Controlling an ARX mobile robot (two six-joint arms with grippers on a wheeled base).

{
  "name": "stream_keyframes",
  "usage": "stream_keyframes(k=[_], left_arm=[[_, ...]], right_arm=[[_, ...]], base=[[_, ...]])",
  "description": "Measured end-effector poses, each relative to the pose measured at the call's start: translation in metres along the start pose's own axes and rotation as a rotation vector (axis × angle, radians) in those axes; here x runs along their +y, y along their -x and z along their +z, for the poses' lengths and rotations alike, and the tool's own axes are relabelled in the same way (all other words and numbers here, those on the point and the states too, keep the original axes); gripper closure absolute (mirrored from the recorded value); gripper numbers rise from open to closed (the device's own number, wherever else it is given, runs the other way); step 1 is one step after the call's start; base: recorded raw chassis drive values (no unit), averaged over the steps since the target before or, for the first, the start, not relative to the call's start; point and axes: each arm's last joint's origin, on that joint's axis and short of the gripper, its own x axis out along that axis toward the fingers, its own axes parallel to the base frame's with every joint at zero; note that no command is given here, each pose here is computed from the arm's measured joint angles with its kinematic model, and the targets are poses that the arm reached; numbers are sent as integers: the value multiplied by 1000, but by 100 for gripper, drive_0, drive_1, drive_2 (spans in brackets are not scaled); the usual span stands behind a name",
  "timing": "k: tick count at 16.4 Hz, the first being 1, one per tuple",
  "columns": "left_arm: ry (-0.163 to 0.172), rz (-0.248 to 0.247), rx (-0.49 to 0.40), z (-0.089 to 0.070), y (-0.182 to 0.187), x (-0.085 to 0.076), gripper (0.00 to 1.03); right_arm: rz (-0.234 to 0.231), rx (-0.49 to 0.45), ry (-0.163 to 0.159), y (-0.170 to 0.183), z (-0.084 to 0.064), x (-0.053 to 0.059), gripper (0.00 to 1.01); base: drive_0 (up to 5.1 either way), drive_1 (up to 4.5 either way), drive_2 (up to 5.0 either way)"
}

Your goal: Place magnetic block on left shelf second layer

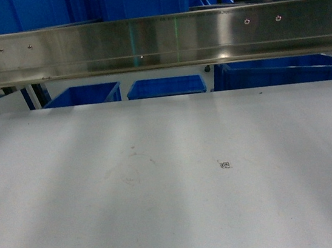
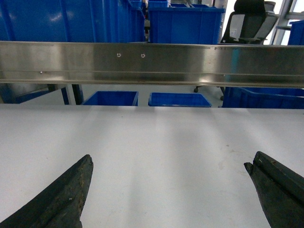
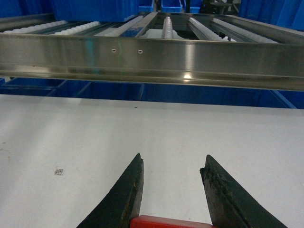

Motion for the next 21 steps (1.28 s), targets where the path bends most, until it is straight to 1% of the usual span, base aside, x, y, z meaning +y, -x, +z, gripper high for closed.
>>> stream_keyframes(k=[1,2,4,8,12,21], left_arm=[[0,0,1,0,0,0,5],[0,0,0,0,0,0,5],[0,0,0,0,0,0,5],[0,0,0,0,0,0,5],[0,0,0,0,0,0,5],[0,0,0,0,0,0,5]], right_arm=[[-15,5,-9,-1,-1,-2,68],[-22,8,-12,-1,-1,-3,68],[-19,2,-18,-1,0,-3,68],[-23,-9,-36,0,1,-6,68],[-22,-8,-37,0,1,-6,68],[-21,-9,-37,0,1,-6,68]], base=[[0,0,0],[0,0,0],[0,0,0],[0,0,0],[0,0,0],[-492,254,254]])
